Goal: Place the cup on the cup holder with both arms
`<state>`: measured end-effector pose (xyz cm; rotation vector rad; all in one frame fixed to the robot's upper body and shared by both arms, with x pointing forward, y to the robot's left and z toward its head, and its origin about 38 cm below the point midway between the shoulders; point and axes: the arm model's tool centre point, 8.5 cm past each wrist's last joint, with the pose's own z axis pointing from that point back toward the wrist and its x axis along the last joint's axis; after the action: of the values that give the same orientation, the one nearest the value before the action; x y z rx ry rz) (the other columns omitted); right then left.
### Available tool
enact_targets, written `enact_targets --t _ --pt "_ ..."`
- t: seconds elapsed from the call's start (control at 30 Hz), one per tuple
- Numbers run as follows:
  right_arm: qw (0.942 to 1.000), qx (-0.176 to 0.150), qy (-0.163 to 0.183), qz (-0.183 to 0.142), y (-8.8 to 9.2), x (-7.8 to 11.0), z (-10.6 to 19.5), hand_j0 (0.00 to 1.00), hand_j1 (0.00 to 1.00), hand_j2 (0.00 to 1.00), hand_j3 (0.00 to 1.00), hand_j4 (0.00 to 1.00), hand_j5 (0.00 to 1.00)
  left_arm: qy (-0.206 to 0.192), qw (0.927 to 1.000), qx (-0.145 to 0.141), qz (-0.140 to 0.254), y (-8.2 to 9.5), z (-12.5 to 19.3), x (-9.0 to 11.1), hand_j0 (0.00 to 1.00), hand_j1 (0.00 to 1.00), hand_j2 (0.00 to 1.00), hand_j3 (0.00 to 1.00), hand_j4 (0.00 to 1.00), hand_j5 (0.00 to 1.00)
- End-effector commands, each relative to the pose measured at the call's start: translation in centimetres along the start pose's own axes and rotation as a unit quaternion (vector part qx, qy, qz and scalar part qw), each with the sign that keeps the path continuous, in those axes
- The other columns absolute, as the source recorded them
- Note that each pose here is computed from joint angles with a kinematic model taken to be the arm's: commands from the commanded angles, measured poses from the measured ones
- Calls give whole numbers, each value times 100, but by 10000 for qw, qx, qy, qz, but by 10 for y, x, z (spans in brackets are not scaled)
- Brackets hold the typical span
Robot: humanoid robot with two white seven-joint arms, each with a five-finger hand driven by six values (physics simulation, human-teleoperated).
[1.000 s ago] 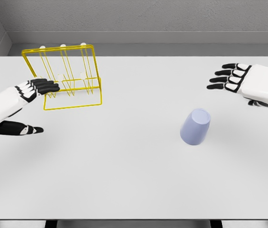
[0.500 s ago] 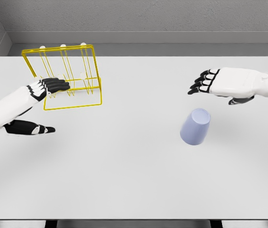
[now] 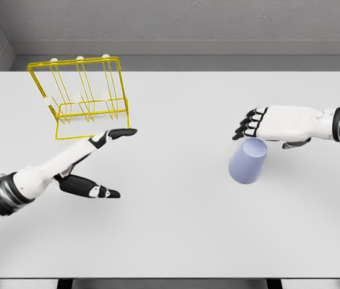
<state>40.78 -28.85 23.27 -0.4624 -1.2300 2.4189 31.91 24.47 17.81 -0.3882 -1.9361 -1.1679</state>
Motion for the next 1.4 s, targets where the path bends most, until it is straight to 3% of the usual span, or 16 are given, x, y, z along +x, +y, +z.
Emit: enact_targets --t 0.0,0.07,0.13,0.37,0.5,0.6,0.7,0.77,0.83,1.2,1.37 --pt "10000 33 -82 43 0 6 -2 96 96 96 96 96 96 -53 9984 71 563 -16 -5 -4 100 100 100 100 100 100" --pt "9998 13 -141 142 -4 12 -1 95 95 95 95 95 95 39 9961 227 857 -13 -7 -6 100 100 100 100 100 100" --pt "9997 0 -197 174 -5 16 -3 95 95 95 95 95 95 540 9928 287 1030 -8 -13 -16 100 100 100 100 100 100" --pt "9990 128 -372 218 3 27 -12 95 95 95 95 95 95 1324 9816 180 1367 -16 -25 -34 100 100 100 100 100 100" --pt "9988 168 -386 244 4 29 -14 95 95 95 95 95 95 1388 9783 185 1526 -27 -33 -41 100 100 100 100 100 100" --pt "9988 185 -405 215 7 30 -15 94 94 94 94 94 94 1656 9715 146 1689 -36 -38 -49 100 100 100 100 100 100" --pt "9987 211 -383 263 8 30 -16 88 88 88 88 88 88 1695 9686 184 1811 -43 -42 -56 100 100 100 100 100 100" --pt "9987 211 -383 263 8 30 -16 83 83 83 83 83 83 1731 9626 316 2062 -47 -45 -65 100 100 100 100 100 100" --pt "9987 212 -387 252 8 31 -17 71 71 71 71 71 71 1747 9570 429 2276 -46 -46 -70 100 100 100 100 100 100" --pt "9988 199 -382 240 8 30 -16 65 65 65 65 65 65 1817 9414 706 2751 -54 -54 -89 100 100 100 100 100 100" --pt "9985 83 -394 375 -3 34 -8 65 65 65 65 65 65 1769 9422 701 2757 -57 -58 -88 100 100 100 100 100 100"
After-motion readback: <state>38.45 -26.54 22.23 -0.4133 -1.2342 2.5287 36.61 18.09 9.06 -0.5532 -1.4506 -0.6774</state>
